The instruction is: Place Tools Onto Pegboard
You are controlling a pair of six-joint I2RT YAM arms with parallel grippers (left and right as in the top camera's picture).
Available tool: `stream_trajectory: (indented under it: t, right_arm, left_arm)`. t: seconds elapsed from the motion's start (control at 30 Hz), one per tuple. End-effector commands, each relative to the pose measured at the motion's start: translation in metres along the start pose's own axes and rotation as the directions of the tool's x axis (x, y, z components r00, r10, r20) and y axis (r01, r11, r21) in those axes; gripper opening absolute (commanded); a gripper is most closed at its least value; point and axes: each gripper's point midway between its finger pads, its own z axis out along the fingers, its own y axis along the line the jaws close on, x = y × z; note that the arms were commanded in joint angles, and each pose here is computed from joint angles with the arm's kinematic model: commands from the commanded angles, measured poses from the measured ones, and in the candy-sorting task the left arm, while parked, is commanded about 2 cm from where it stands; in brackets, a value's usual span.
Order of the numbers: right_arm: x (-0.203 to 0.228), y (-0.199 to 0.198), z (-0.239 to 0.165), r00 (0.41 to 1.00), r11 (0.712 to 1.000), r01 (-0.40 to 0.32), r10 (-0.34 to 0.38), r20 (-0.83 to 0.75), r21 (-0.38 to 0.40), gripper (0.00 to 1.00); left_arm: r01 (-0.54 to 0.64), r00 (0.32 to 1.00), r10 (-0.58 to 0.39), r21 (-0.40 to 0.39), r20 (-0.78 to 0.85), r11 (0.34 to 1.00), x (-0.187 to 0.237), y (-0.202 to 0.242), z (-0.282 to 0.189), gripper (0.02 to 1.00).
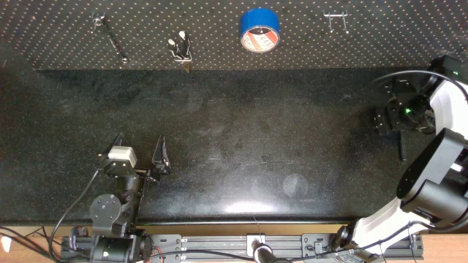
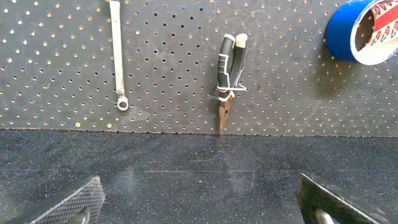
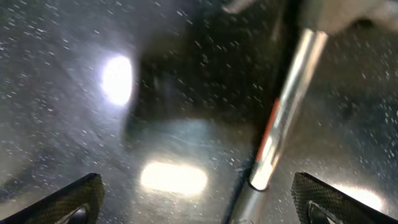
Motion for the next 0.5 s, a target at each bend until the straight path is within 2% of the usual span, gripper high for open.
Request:
stream_trajectory:
  t: [0.03, 0.07, 0.1, 0.2, 0.3, 0.5]
  right_arm:
    - [0.012, -0.014, 0.005, 0.996, 0.996, -0.087, 0.088, -0.033, 0.031, 0.989]
    - [0.016, -0.019, 0.004, 0.991, 0.991, -0.122, 0.125, -0.045, 0.052, 0.987]
    - [0.017, -0.02, 0.004, 0.991, 0.99, -0.128, 0.13, -0.043, 0.052, 0.985]
    - [0.016, -0.02, 0.005, 0.99, 0.99, -0.131, 0.133, -0.037, 0.045, 0.987]
    - [0.013, -0.016, 0.005, 0.99, 0.99, -0.143, 0.143, -0.01, 0.0, 0.987]
    - [0.018, -0.015, 0.017, 0.99, 0.99, -0.139, 0.139, -0.015, 0.009, 0.987]
  left_arm:
    - [-0.009, 1.0, 0.009, -0.01, 0.004, 1.0, 0.0, 0.002, -0.001, 0.996]
    - [-0.009, 1.0, 0.009, -0.01, 0.004, 1.0, 0.0, 0.002, -0.001, 0.996]
    - [-0.009, 1.0, 0.009, -0.01, 0.004, 1.0, 0.0, 0.002, -0.001, 0.996]
    - [-0.009, 1.0, 0.009, -0.01, 0.004, 1.0, 0.0, 0.002, -0.001, 0.996]
    - [-0.009, 1.0, 0.009, -0.01, 0.004, 1.0, 0.0, 0.002, -0.001, 0.996]
    - [-0.009, 1.0, 0.009, -0.01, 0.004, 1.0, 0.0, 0.002, -0.001, 0.993]
